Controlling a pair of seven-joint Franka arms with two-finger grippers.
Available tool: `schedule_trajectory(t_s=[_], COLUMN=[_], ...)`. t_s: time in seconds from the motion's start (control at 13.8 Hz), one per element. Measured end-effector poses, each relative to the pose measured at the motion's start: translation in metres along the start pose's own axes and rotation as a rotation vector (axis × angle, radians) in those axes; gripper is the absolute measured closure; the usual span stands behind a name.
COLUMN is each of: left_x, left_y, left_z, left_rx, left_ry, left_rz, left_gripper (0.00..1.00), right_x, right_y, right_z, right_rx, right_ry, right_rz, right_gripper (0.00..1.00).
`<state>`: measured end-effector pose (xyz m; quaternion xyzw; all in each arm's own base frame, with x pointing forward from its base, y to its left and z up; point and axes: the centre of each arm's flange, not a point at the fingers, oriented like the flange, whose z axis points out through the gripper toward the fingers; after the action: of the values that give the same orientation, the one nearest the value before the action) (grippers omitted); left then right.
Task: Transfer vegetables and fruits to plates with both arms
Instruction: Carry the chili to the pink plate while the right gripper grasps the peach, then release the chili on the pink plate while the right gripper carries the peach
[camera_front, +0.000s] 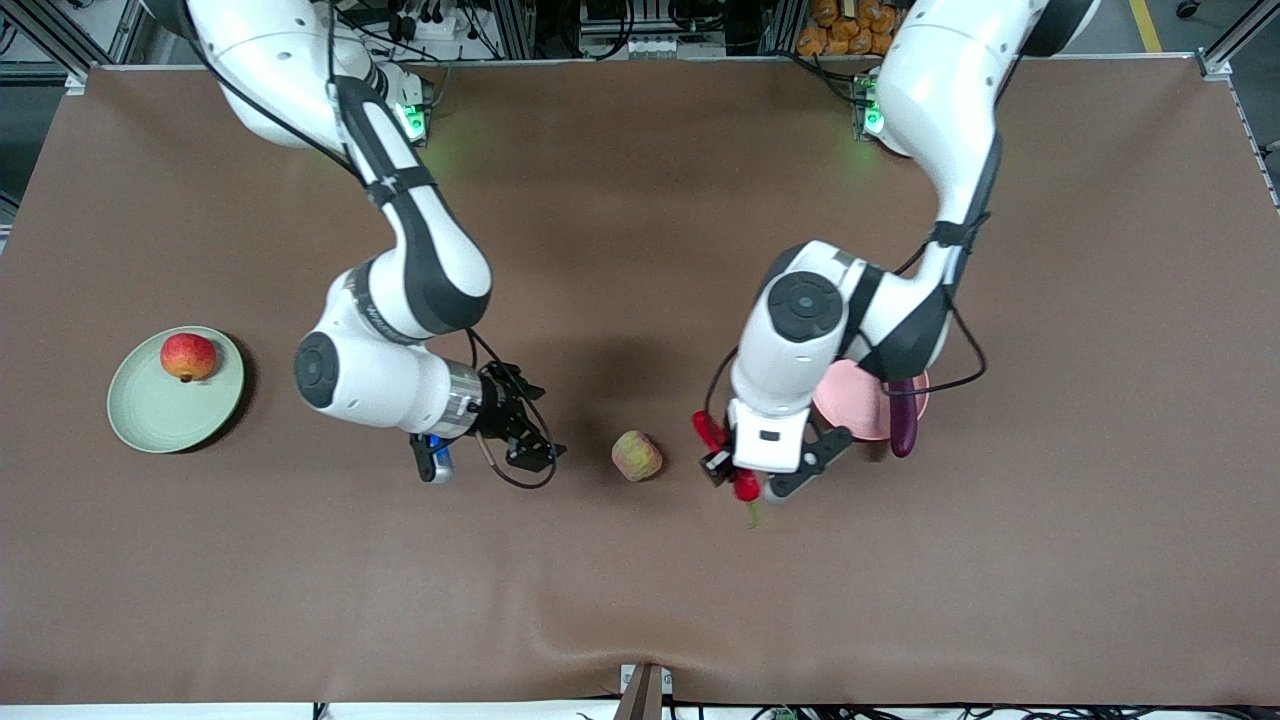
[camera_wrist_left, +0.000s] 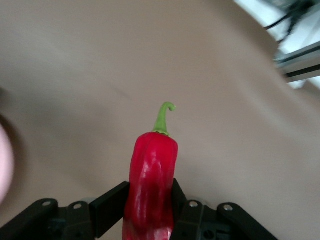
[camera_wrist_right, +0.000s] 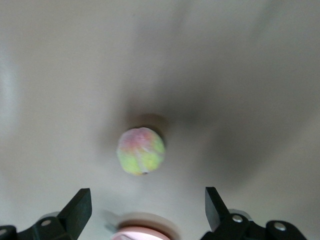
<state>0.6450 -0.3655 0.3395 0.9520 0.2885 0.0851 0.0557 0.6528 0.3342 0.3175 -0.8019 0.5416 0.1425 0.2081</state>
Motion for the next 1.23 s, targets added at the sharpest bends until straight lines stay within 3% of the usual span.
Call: schedule_trajectory(t_s=[0.22, 0.51, 0.65, 0.87, 1.02, 1.23], left_x=[0.002, 0.023, 0.042, 0.051, 0.04, 0.021], left_y=[-0.061, -0.134, -0.169, -0.197, -0.192, -0.182], left_z=[0.021, 0.055, 0.053, 0.036, 0.038, 0.05], left_rx=[0.103, 0.194, 0.202, 0.198, 0.193, 0.185], left_ry=[-0.058, -0.137, -0.165, -0.177, -0.179, -0.178], left_rz=[0.126, 0.255, 0.344, 0.404, 0.425, 0.459], left_gripper=[0.63, 0.63, 0.63, 0.63, 0.63, 0.63], right_x=[-0.01, -0.018, -0.023, -0.035, -0.043, -0.045], right_y=[0.002, 0.014, 0.021, 0.024, 0.019, 0.017], right_z=[0.049, 0.103, 0.133, 0.162, 0.16, 0.158], right_rx=[0.077, 0.118, 0.172, 0.206, 0.215, 0.183], right_ry=[0.054, 0.098, 0.128, 0.139, 0.133, 0.155], right_rz=[0.006, 0.004, 0.042, 0.041, 0.028, -0.024], right_gripper=[0.0, 0.0, 0.0, 0.0, 0.2, 0.22])
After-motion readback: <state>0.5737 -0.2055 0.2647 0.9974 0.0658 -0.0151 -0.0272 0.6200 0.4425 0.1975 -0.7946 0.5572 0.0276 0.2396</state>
